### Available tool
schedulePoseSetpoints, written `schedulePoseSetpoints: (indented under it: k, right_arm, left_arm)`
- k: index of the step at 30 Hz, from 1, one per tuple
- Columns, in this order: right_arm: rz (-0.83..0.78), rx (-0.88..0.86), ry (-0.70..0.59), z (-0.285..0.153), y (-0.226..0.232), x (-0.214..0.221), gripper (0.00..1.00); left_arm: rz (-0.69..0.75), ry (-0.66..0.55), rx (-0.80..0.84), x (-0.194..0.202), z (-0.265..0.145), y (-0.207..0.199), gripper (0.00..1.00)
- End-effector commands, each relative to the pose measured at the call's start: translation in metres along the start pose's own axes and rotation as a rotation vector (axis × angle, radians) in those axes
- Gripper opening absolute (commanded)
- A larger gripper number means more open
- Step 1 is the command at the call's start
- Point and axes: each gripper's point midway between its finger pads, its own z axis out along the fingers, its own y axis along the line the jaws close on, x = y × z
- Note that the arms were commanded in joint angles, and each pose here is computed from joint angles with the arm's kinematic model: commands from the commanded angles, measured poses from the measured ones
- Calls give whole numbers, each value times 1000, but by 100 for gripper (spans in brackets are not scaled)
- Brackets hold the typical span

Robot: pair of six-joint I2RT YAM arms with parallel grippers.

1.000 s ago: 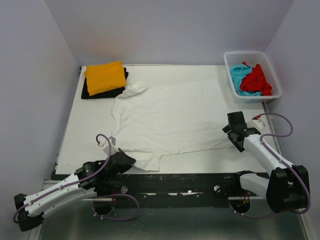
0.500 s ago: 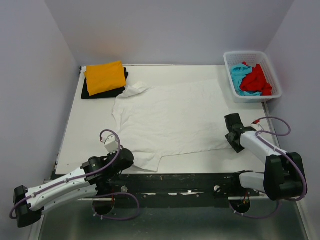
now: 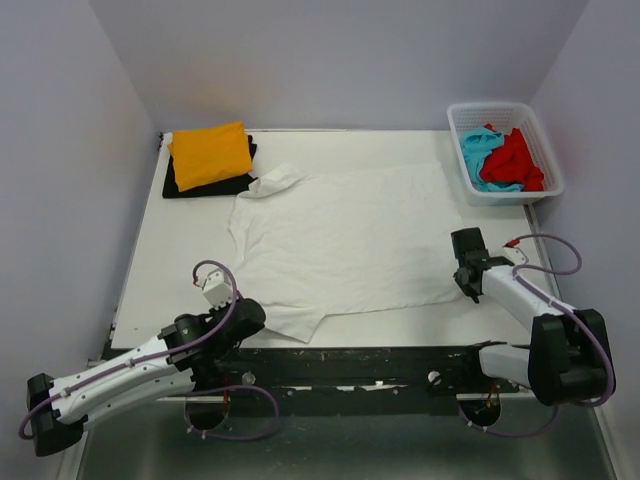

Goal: Fold and stack the t-shirts
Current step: Flatten out the tshirt

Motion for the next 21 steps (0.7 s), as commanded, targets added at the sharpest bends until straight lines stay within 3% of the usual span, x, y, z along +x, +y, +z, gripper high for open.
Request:
schedulePoseSetpoints:
  k: [1,6,13,21]
  right_arm:
    - [-73,-52,48,-1,1,10,1]
    - [-105,-199,-10,-26,36,-21,1]
    - [-21,-548,-110,-103,115,-88,1]
    - [130,-706,-324,-205,136,-191,1]
  left_arm:
    - [-6,-68,8,-20,-7,-8,0]
    - [3,-136,15,-40,-13,-22,0]
    - [7,-330,68,-115,-47,-68,0]
    - [70,-630,156,-232,-142,-116,0]
